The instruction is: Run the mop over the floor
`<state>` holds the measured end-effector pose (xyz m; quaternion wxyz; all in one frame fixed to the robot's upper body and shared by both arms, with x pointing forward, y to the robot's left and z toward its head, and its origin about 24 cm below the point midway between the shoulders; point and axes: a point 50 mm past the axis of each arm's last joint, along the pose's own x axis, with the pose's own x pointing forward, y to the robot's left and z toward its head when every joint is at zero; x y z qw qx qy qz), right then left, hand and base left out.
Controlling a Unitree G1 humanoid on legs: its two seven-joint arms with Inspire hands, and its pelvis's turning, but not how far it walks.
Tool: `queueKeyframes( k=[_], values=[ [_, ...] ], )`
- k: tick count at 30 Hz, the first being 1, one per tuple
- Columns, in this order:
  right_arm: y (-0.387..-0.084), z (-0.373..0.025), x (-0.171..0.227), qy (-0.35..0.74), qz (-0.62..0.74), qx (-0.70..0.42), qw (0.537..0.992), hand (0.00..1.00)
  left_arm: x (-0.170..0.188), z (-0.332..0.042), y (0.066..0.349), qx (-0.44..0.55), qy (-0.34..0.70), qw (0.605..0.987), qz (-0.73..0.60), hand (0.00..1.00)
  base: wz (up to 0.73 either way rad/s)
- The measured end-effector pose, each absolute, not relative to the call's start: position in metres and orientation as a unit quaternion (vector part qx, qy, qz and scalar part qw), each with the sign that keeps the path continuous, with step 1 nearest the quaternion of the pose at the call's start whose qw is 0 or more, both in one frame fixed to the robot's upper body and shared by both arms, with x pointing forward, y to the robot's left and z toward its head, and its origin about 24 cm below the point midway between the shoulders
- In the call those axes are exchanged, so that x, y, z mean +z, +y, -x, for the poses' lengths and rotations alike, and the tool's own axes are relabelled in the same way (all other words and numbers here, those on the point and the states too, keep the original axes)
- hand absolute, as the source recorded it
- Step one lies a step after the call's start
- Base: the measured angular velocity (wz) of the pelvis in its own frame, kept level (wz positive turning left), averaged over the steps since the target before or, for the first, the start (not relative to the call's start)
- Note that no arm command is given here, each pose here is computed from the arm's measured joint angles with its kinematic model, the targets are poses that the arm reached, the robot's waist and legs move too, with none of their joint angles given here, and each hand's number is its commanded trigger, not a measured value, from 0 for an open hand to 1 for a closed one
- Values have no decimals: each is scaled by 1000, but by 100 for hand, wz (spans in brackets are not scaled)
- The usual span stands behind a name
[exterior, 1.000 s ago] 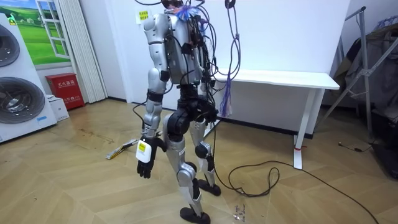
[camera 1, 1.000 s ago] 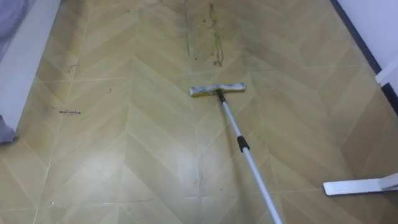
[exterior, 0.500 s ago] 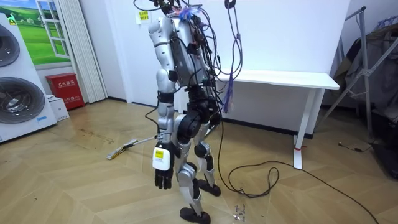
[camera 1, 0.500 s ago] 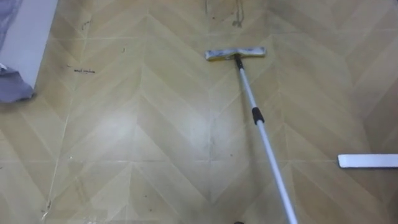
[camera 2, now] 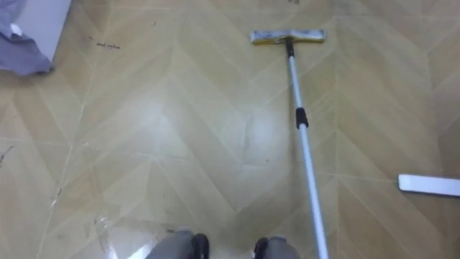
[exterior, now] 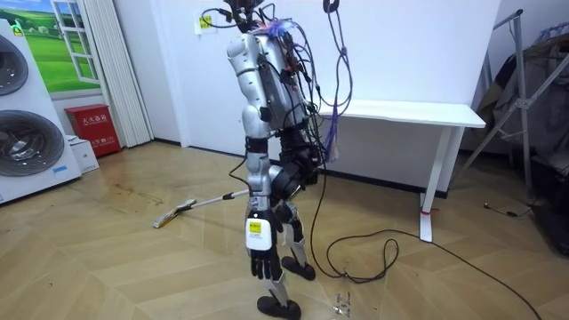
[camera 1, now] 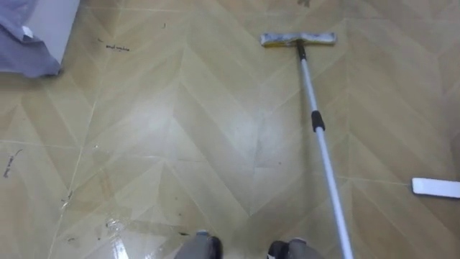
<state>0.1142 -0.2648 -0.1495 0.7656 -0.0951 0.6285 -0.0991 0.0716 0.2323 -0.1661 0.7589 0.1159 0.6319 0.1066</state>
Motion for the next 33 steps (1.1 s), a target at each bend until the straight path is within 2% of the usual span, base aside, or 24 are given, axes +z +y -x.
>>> queueKeyframes(
  k=[3, 6, 8, 11, 14, 19, 26, 31, 33],
  values=[
    [-285, -168, -122, 585, 113, -87, 798, 100, -163, -69, 246, 130, 629, 759, -107, 0, -37],
    [-287, -219, -94, 532, 117, -65, 836, 100, -159, -72, 259, 141, 620, 763, -113, 0, -37],
    [-286, -226, -90, 524, 90, -64, 844, 100, -159, -68, 260, 136, 623, 761, -116, 0, 16],
    [-296, -209, -96, 536, 61, -80, 838, 100, -162, -59, 257, 95, 636, 755, -126, 0, 28],
    [-307, -163, -114, 574, 45, -95, 812, 100, -163, -51, 258, 82, 664, 734, -116, 0, 33],
    [-318, -57, -138, 687, 35, -144, 712, 100, -164, -86, 237, 72, 642, 756, -103, 0, 43],
    [-281, -38, -157, 708, 31, -125, 695, 100, -164, -91, 229, 71, 629, 766, -113, 0, -11],
    [-279, -31, -158, 715, 44, -124, 687, 100, -170, -49, 233, 72, 673, 726, -122, 0, -23],
    [-283, -36, -156, 714, 50, -128, 687, 100, -171, -44, 234, 77, 681, 719, -117, 0, 0]
  ],
)
